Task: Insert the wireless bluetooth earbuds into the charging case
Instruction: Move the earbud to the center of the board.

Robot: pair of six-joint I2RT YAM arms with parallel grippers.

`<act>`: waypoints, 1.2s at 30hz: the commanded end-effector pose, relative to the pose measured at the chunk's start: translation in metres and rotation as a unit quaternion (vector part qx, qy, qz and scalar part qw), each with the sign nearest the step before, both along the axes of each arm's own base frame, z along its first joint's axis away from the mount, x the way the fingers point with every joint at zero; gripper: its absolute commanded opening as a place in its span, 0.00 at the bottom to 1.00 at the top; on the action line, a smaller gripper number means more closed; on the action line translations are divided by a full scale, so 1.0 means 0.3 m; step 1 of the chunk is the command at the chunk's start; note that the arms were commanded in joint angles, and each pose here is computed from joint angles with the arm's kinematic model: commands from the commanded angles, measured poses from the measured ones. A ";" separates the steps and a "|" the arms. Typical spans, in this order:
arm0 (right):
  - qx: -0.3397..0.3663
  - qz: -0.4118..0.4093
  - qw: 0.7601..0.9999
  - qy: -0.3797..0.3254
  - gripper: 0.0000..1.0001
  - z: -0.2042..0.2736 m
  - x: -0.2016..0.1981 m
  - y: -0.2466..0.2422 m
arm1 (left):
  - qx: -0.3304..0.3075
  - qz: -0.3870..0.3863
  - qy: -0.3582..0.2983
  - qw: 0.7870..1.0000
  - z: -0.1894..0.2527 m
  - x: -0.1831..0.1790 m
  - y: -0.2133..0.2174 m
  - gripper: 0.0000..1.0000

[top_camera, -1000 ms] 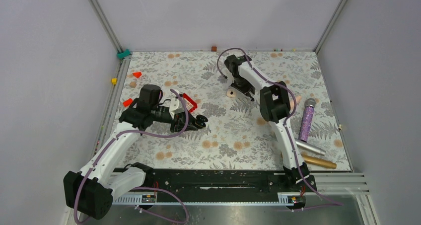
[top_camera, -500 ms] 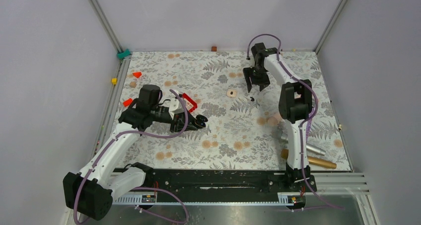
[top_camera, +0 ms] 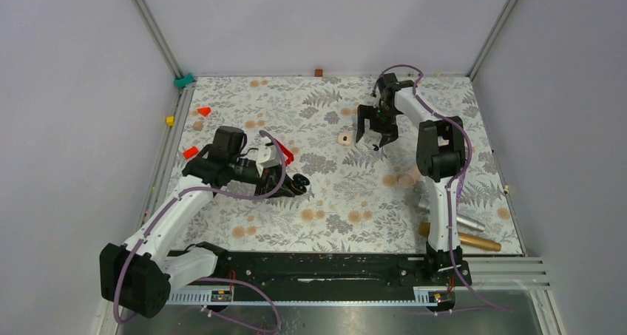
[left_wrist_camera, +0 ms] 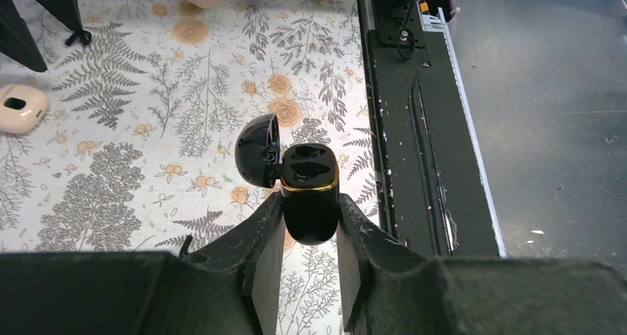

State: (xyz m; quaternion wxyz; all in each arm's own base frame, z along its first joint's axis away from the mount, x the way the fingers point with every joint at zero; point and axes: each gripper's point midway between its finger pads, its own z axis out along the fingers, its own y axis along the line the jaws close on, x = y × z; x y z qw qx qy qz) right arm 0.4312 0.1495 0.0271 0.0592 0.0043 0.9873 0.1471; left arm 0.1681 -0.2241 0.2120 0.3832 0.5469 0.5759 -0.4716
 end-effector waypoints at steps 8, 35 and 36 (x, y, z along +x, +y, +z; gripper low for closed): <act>0.066 -0.028 0.997 0.031 0.99 -0.021 -0.014 0.080 | -0.002 -0.011 -0.014 1.000 0.043 0.025 -0.006 0.00; 0.004 0.205 0.970 -0.131 1.00 0.269 -0.235 0.220 | -0.012 -0.008 -0.040 0.999 0.064 0.007 0.012 0.00; 0.000 0.218 0.966 -0.142 0.99 0.291 -0.238 0.207 | -0.012 -0.008 -0.042 0.999 0.064 0.008 0.012 0.00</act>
